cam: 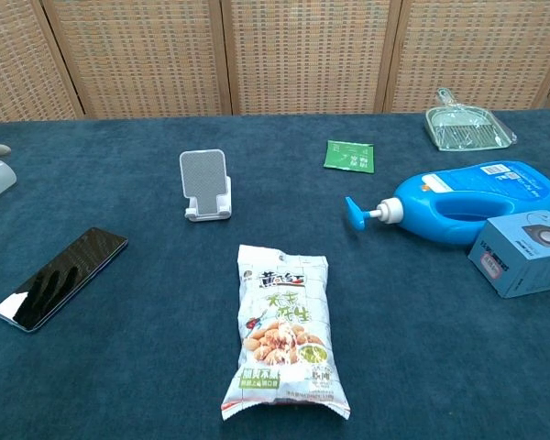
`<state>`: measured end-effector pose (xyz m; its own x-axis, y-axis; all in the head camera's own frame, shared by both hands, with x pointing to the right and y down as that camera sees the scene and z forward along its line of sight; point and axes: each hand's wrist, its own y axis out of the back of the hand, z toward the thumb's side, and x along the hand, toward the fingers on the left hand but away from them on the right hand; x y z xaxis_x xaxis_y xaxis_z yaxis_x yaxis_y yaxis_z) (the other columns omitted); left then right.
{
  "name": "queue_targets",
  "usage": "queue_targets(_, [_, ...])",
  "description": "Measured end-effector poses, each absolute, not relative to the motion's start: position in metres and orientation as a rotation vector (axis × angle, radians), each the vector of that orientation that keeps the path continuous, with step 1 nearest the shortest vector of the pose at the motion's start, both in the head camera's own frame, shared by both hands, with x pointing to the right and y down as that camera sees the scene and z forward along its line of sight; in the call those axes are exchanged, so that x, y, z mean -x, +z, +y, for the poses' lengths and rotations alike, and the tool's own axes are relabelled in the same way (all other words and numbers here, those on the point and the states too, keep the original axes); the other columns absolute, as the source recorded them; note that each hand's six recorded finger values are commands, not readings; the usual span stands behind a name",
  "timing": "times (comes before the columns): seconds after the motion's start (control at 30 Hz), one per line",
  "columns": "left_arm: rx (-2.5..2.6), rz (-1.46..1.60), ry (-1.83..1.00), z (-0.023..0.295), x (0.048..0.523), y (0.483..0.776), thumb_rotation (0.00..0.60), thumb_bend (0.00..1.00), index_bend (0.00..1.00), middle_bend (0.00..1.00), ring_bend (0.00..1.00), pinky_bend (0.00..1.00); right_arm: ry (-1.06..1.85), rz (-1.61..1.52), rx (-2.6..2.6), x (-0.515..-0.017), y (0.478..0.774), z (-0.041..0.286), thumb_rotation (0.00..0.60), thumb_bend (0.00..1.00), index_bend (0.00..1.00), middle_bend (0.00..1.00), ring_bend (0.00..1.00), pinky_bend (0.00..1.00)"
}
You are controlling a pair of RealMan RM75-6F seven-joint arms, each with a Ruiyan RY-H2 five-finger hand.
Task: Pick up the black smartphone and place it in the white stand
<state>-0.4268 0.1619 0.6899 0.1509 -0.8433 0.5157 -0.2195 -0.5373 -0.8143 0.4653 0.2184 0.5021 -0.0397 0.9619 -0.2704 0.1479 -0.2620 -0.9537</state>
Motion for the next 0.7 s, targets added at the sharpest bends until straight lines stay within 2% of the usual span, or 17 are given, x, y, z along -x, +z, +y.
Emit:
queue_targets(0.4, [1.887,1.004,-1.523,0.175,0.434,0.72,0.6,0.0,0.0,0.0,0.0,0.0,1.384,-1.234,1.498,-0.469,0.501,0.217,0.6,0.05,0.0,0.0,0.0,0.0])
queue_targets(0.7, [1.898,0.999,-1.535,0.18,0.432,0.729,0.6,0.0,0.0,0.0,0.0,0.0,1.386,-1.246,1.499,-0.471,0.501,0.217,0.6,0.05,0.0,0.0,0.0,0.0])
